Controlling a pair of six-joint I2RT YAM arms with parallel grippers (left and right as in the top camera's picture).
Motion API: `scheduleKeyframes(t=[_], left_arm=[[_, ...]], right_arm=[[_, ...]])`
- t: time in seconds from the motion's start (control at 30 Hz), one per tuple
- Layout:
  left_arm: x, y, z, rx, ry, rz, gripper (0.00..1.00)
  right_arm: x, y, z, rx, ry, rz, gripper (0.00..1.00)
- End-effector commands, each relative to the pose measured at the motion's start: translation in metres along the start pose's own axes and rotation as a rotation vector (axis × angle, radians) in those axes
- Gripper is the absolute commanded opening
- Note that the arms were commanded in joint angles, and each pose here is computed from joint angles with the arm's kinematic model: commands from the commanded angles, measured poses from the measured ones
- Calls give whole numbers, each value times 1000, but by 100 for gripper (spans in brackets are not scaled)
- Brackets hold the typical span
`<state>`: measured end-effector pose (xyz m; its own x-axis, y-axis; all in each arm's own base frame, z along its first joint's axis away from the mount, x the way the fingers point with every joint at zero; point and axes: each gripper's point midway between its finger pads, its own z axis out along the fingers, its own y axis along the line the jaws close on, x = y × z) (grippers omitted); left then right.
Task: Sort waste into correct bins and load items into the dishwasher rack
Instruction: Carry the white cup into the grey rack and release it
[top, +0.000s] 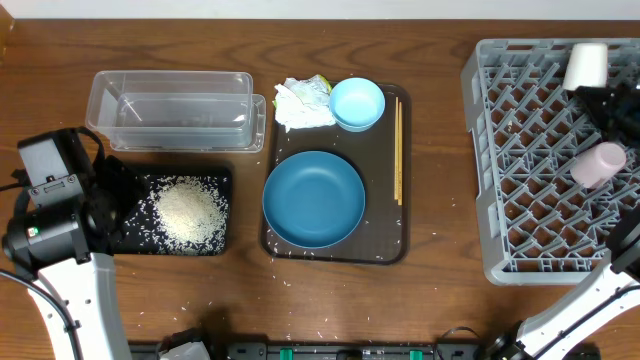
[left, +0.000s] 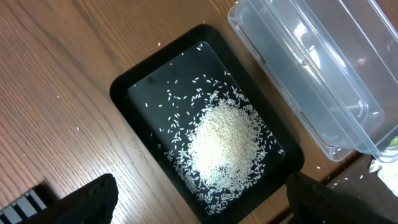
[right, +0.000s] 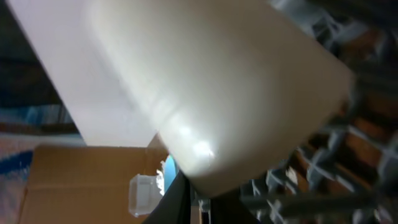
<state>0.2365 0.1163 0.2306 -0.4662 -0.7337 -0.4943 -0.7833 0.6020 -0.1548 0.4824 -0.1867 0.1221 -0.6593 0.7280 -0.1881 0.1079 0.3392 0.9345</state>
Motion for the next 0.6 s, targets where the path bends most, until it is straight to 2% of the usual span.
scheduleKeyframes(t=[0.0, 0.17, 0.3, 0.57], left_arm=[[-3, 1, -1, -4, -8, -6, 89], [-3, 1, -1, -5, -7, -6, 89], [-3, 1, -1, -5, -8, -6, 89], [-3, 1, -1, -4, -8, -6, 89]], right_arm=[[-21, -48, -31, 270, -117, -20, 9], [-25, -50, -73, 435, -162, 8, 9], [-32, -33, -96, 465, -208, -11, 9], [-39, 32, -118, 450, -290, -130, 22]])
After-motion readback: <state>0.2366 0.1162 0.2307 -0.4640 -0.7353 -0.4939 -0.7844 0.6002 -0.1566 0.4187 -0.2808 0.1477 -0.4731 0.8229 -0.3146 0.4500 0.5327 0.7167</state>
